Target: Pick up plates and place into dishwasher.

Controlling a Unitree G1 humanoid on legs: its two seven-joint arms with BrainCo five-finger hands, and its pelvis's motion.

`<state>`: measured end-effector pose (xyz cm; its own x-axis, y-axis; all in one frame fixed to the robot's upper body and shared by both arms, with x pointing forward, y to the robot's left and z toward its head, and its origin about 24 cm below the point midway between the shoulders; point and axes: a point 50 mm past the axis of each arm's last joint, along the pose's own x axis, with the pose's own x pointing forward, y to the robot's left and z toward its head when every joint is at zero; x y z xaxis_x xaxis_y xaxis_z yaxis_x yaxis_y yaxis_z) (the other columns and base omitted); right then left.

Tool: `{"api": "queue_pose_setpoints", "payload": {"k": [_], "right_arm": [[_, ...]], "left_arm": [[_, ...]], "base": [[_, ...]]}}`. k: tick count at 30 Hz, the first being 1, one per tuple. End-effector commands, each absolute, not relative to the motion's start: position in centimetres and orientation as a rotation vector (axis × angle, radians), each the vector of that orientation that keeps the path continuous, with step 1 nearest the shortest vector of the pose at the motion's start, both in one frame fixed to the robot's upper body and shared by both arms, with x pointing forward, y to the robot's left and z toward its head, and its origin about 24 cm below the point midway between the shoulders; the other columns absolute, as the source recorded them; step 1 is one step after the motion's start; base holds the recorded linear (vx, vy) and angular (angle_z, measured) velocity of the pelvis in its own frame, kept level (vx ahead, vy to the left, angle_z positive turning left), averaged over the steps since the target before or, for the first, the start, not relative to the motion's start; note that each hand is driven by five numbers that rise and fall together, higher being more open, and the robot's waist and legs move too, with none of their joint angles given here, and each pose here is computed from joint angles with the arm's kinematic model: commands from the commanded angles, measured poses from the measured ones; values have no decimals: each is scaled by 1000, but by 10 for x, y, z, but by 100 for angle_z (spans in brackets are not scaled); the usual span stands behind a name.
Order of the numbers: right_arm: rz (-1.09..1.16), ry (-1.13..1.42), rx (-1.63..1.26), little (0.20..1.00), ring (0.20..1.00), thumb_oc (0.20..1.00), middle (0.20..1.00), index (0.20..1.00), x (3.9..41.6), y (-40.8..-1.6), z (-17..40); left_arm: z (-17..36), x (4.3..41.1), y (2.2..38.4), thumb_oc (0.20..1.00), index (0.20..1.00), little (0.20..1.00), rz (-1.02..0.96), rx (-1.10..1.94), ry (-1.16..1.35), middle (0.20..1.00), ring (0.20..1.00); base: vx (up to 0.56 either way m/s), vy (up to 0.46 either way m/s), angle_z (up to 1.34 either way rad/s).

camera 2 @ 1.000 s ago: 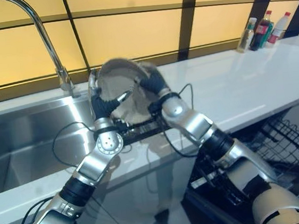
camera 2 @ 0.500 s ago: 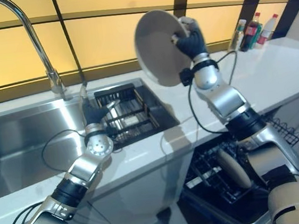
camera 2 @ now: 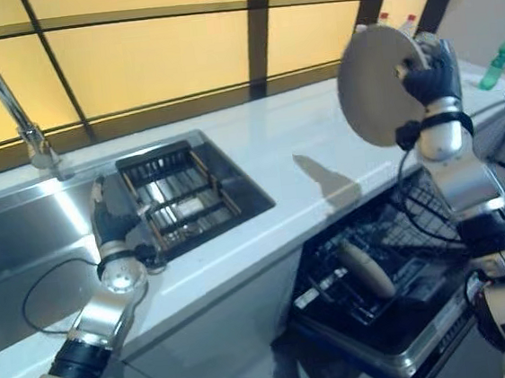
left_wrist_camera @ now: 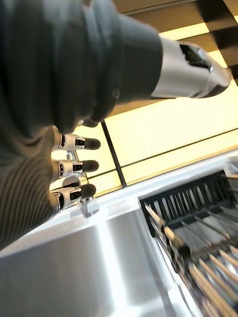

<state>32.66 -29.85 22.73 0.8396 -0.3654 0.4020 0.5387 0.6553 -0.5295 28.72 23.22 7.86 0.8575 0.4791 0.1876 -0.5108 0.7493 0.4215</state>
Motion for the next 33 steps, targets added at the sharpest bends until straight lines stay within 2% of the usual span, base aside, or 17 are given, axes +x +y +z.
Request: {"api": "queue_pose_setpoints", "payload": {"k": [1,12,23,30,33], "right_arm": [[-603,-396,-725,200,200,200,200,200,315,-316,260],[-686,-205,-734,200,200,200,200,200,305,-348,207],[-720,-50,-783,200,200,200,200,200,296,-373,184],[-749,34,-777,200,200,200,200,200,271,-388,156],[-729,28,-779,200,200,200,200,200,273,-382,154]], "left_arm": [[93,289,243,1000,1000,1000,529,592,-178,1000,1000],[86,275,262,1000,1000,1000,493,612,-153,1000,1000],[86,267,267,1000,1000,1000,435,630,-156,1000,1000],[94,264,270,1000,1000,1000,378,689,-160,1000,1000],[103,263,278,1000,1000,1000,393,712,-186,1000,1000]], "base": [[49,-44,-29],[15,0,-11],[4,46,-1],[113,-202,30],[125,-391,27]]}}
